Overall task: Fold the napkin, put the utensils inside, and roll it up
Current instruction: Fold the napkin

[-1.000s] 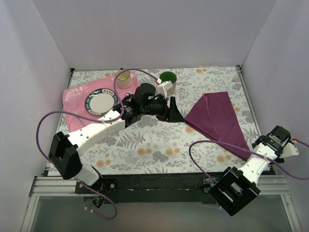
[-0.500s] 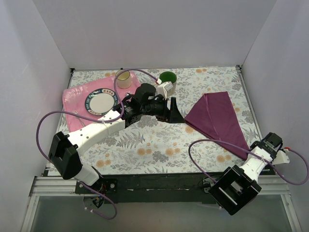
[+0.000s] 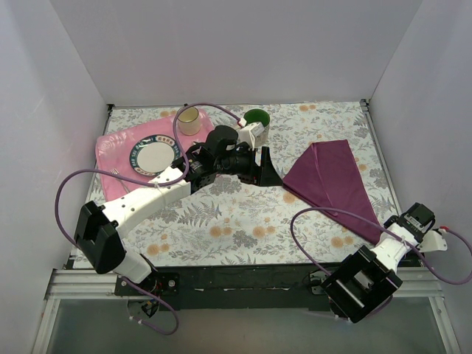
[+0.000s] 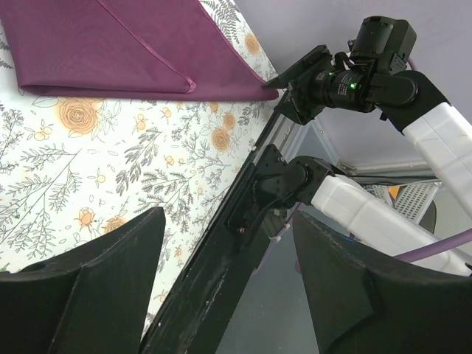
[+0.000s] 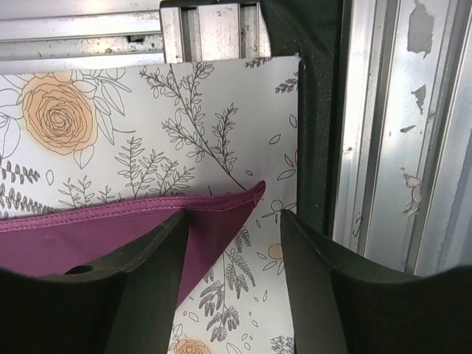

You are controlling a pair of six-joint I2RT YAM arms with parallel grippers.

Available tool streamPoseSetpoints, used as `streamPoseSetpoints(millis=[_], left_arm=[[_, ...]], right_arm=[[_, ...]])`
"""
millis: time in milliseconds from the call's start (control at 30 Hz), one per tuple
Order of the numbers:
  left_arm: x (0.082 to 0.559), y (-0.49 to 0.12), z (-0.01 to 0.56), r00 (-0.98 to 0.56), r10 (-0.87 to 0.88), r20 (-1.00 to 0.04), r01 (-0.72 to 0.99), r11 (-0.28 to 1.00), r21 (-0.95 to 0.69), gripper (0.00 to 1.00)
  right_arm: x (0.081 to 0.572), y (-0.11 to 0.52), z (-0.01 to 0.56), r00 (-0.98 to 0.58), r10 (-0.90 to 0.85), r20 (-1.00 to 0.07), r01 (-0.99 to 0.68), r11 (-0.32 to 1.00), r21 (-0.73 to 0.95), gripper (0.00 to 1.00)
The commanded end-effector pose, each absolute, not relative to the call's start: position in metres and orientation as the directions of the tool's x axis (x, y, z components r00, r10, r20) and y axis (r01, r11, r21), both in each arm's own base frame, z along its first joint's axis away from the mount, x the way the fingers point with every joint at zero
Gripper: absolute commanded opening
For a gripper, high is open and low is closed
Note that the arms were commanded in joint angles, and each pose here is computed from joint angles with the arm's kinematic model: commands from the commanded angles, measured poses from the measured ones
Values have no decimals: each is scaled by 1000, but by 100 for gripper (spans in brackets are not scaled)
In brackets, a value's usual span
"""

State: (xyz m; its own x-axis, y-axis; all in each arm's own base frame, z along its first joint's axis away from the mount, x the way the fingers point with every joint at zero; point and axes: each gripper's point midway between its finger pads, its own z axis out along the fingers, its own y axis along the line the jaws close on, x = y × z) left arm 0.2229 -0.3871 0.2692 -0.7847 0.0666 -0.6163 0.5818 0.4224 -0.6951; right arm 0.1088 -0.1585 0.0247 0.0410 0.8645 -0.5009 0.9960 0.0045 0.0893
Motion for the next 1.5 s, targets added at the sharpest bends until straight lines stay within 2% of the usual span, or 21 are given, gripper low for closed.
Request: streamPoseSetpoints(millis=[0, 33, 100, 200, 400, 467, 567, 600, 667, 700, 733, 867, 1067, 1267, 1367, 1467], left_arm=[[223, -386, 286, -759, 56, -649, 612, 405, -680, 70], [223, -387, 285, -759, 56, -649, 612, 405, -680, 70], [223, -386, 287, -756, 54, -652, 614, 404, -679, 70], [222, -385, 289, -754, 50, -655, 615, 404, -677, 70], [220, -381, 288, -754, 45, -656, 613, 409, -676, 70], [219, -378, 288, -752, 41, -657, 612, 413, -675, 70], [218, -375, 290, -749, 36, -662, 614, 415, -671, 70], [217, -375, 291, -748, 34, -663, 614, 416, -671, 70], [216, -372, 292, -744, 30, -667, 616, 415, -669, 70], [216, -371, 292, -743, 29, -668, 616, 419, -667, 70], [215, -370, 291, -743, 29, -669, 616, 421, -666, 70], [216, -365, 291, -738, 11, -675, 612, 433, -662, 70], [215, -363, 284, -745, -8, -667, 600, 428, -676, 71], [218, -358, 280, -747, -34, -664, 587, 433, -684, 71], [217, -358, 279, -750, -46, -659, 584, 421, -694, 72], [219, -357, 279, -747, -56, -663, 582, 427, -692, 72]], right_arm=[[105, -175, 30, 76, 819, -569, 995, -29, 91, 59], [105, -174, 28, 76, 822, -565, 995, -30, 90, 54], [107, -173, 26, 73, 827, -557, 995, -20, 100, 49], [107, -176, 28, 78, 817, -571, 995, -27, 99, 47], [110, -177, 28, 83, 815, -573, 993, -21, 114, 37], [112, -177, 29, 79, 813, -577, 992, -6, 127, 29], [115, -177, 31, 74, 810, -582, 990, 10, 139, 22], [115, -176, 31, 70, 812, -579, 990, 15, 141, 16], [118, -174, 33, 63, 814, -577, 987, 34, 156, 10], [119, -173, 33, 57, 817, -574, 986, 45, 163, 3], [122, -171, 34, 50, 820, -570, 983, 61, 174, 1], [142, -161, 44, 19, 822, -569, 950, 163, 268, 1], [184, -135, 57, -166, 798, -580, 862, 403, 307, 1], [245, -105, 104, -429, 590, -685, 653, 726, 216, 1], [272, -82, 121, -535, 465, -706, 485, 853, 194, 1], [284, -60, 121, -604, 379, -701, 362, 914, 182, 1]])
